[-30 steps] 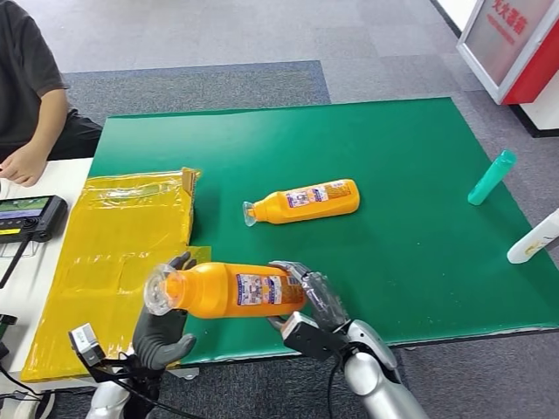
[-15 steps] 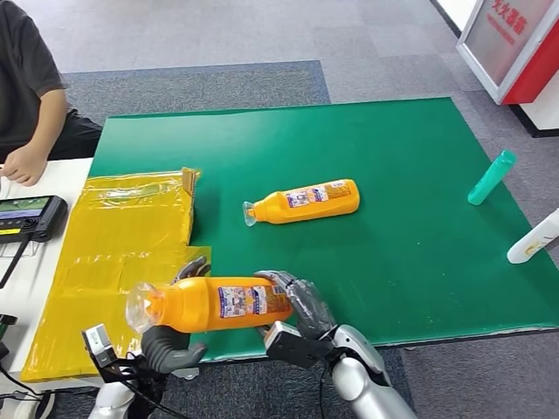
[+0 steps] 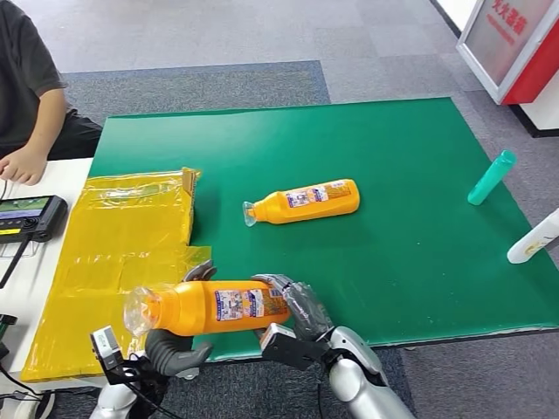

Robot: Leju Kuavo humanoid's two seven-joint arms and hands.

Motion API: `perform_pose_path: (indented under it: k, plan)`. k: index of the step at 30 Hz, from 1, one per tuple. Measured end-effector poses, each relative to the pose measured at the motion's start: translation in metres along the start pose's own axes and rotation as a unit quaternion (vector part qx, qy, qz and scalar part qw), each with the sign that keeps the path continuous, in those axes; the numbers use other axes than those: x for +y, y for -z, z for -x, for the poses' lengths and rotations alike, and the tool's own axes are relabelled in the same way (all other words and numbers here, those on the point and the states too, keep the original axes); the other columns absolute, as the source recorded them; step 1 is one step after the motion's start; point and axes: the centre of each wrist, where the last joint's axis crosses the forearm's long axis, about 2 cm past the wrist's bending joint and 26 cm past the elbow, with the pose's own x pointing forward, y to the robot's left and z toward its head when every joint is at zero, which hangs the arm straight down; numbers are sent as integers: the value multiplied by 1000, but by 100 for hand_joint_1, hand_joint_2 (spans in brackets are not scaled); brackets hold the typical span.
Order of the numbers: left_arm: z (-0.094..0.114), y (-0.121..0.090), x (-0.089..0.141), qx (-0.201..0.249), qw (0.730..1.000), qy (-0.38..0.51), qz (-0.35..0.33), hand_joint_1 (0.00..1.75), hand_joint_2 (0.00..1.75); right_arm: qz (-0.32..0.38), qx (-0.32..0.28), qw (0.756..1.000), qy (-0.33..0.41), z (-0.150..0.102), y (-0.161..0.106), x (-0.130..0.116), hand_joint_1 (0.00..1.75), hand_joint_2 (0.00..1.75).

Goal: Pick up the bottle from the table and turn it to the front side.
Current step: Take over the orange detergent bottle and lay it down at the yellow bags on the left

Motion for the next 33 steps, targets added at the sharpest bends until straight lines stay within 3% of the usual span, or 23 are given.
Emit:
perform_pose_path:
  k: [6, 12, 14, 15, 16, 18, 19, 24, 33]
  plan:
    - [-2, 0, 2, -2, 1000, 8, -5, 171, 175, 0, 0, 1000, 0, 0, 0, 0, 175, 175]
    - [-3, 1, 2, -4, 1000, 15, -9, 175, 175, -1, -1, 1000, 0, -1, 0, 1, 175, 175]
    - [-3, 1, 3, -4, 1000, 16, -10, 175, 175, -1, -1, 1000, 0, -1, 0, 1, 158, 175]
    - [-3, 1, 3, -4, 1000, 17, -10, 175, 175, 0, -1, 1000, 0, -1, 0, 1, 131, 175]
    - [-3, 1, 3, -4, 1000, 18, -10, 175, 175, 1, -1, 1000, -1, -1, 0, 1, 87, 175]
    - [-4, 2, 3, -5, 1000, 21, -10, 175, 175, 3, 0, 1000, -1, -1, 0, 1, 17, 175]
    - [-4, 2, 3, -6, 1000, 20, -11, 175, 175, 5, 0, 1000, -1, -1, 0, 1, 0, 175]
    - [-6, 2, 1, -10, 999, 27, -18, 175, 175, 17, 2, 1000, -3, -1, 0, -1, 0, 175]
    - [-24, 8, 3, -8, 983, 171, -60, 175, 175, 52, 17, 998, 1, -1, -8, -7, 0, 175]
